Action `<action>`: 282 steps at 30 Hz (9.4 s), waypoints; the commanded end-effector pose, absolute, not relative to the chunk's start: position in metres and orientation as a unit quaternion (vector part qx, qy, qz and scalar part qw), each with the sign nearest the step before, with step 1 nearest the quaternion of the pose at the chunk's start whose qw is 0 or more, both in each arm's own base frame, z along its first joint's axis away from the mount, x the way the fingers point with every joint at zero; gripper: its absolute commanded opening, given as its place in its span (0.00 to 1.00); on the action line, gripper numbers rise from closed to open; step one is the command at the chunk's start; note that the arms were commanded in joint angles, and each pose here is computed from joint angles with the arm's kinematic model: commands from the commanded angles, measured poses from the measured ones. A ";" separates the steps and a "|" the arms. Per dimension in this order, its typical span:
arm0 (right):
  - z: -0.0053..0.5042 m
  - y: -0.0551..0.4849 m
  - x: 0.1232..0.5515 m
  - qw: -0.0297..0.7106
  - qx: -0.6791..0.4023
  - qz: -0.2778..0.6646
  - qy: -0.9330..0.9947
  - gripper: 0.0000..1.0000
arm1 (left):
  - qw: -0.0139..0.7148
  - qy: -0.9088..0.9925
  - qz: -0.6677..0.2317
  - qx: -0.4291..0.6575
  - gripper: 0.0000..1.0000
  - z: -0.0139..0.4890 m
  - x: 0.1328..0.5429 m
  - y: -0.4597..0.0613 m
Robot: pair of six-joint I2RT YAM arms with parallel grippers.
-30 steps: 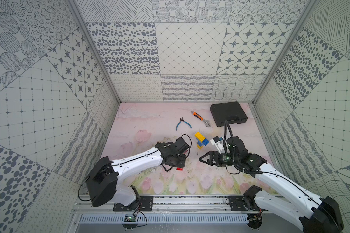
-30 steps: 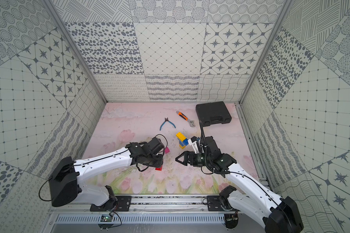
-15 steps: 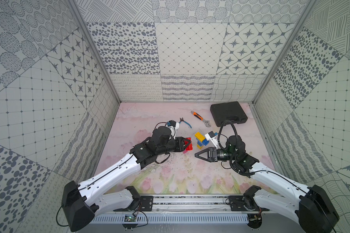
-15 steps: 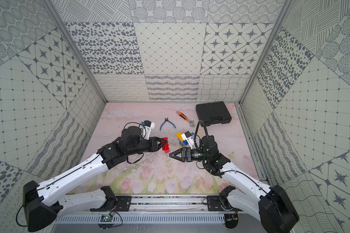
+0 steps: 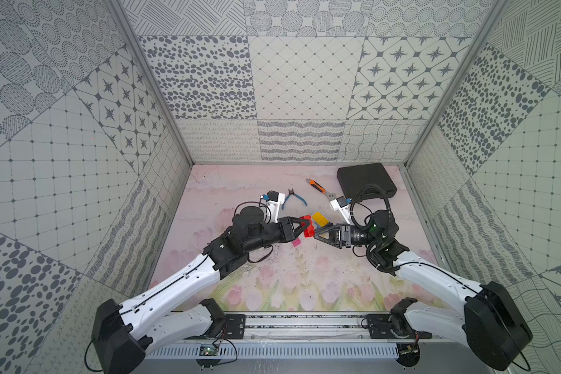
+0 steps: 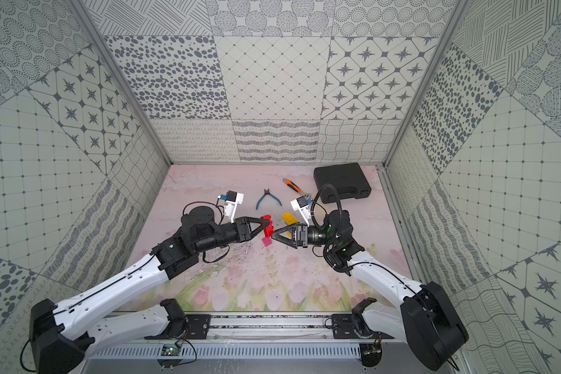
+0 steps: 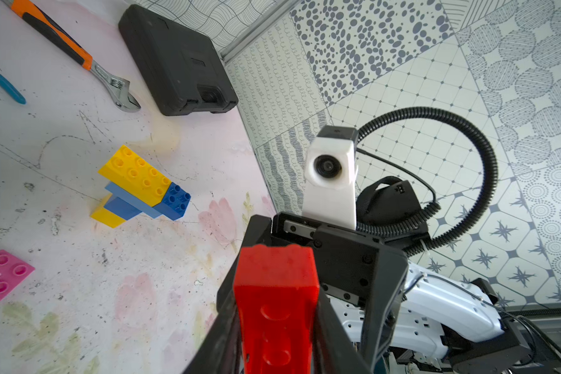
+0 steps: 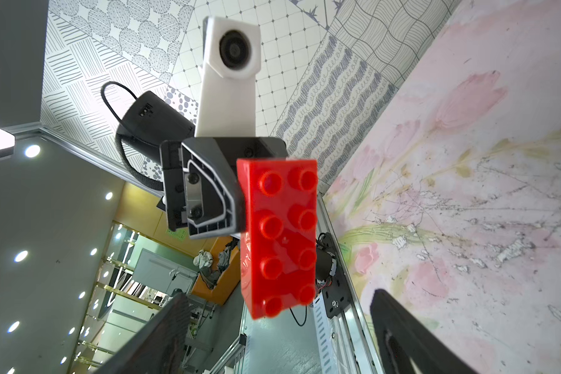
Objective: Assemble a spoon with lego
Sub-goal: Pick up the lego brick from the center of the board, then place the lego brick at the center of the board, then pick up the lego brick from the center of the board, then assemble the lego brick with the lego brick.
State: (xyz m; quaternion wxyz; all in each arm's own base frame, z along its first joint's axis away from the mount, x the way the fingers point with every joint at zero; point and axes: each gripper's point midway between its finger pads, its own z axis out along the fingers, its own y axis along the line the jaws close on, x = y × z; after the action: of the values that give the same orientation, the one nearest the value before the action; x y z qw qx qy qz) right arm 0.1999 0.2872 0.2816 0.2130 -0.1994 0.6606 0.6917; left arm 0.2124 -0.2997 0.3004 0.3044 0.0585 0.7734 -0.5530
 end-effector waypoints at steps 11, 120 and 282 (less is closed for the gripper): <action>0.315 0.290 0.213 0.236 -0.233 0.708 0.623 0.81 | 0.307 0.730 -0.607 0.068 0.14 0.328 0.204 -0.303; 0.253 0.302 0.223 0.140 -0.187 0.607 0.760 0.16 | 0.423 0.797 -0.429 -0.049 0.84 0.316 0.233 -0.212; 0.112 0.225 0.321 0.056 -0.419 0.022 0.906 0.12 | 0.252 0.907 -0.337 -0.025 0.84 0.139 0.266 -0.188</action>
State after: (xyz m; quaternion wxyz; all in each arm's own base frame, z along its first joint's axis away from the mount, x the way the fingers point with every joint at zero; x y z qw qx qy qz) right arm 0.3307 0.2336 0.1407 0.0965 -0.4156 0.9034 0.0435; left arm 0.2637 -0.1892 0.1387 0.2419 -0.0352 0.9078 -0.3409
